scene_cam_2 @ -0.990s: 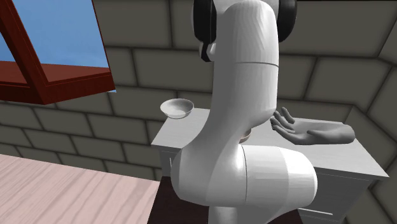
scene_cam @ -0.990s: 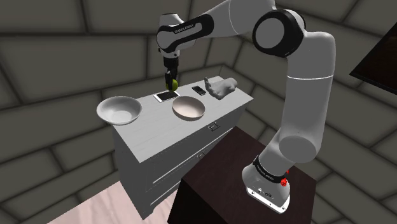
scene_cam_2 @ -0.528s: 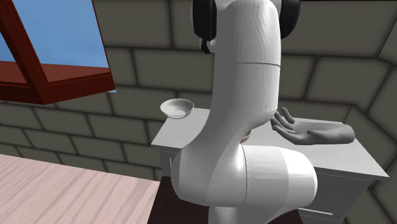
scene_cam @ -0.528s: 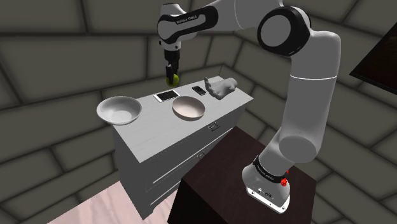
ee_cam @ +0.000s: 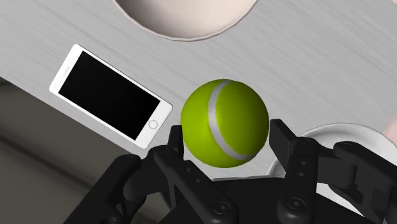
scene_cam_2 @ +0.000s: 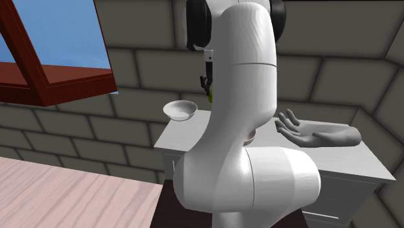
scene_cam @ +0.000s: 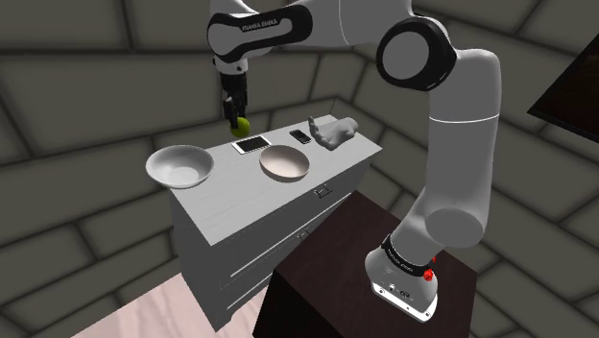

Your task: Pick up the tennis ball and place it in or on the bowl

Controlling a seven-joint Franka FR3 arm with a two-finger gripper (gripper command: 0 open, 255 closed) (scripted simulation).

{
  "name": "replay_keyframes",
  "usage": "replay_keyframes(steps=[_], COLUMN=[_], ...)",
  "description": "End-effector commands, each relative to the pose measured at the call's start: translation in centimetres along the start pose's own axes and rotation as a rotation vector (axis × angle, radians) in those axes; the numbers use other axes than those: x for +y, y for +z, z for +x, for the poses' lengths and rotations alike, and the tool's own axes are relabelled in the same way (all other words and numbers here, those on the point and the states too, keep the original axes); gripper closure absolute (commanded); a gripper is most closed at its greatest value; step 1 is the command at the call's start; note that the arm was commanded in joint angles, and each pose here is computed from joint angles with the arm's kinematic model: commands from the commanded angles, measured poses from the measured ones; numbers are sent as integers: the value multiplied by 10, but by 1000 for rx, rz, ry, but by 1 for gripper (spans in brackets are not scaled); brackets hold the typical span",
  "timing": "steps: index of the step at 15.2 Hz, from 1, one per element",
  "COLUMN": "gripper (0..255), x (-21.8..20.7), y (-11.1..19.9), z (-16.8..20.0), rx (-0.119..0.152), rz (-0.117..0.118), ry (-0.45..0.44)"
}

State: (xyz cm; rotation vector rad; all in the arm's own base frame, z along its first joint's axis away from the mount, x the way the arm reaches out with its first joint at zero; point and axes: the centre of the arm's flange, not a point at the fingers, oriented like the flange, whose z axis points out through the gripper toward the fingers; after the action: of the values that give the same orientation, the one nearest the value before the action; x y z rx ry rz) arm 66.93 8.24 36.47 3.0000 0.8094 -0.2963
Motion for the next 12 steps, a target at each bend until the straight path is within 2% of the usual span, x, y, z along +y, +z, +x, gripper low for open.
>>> replay_keyframes(steps=[1,12], gripper=[255,255], x=[-21,-134], y=[0,-16], z=[14,104], rx=[0,0], rz=[0,0], ry=[1,1])
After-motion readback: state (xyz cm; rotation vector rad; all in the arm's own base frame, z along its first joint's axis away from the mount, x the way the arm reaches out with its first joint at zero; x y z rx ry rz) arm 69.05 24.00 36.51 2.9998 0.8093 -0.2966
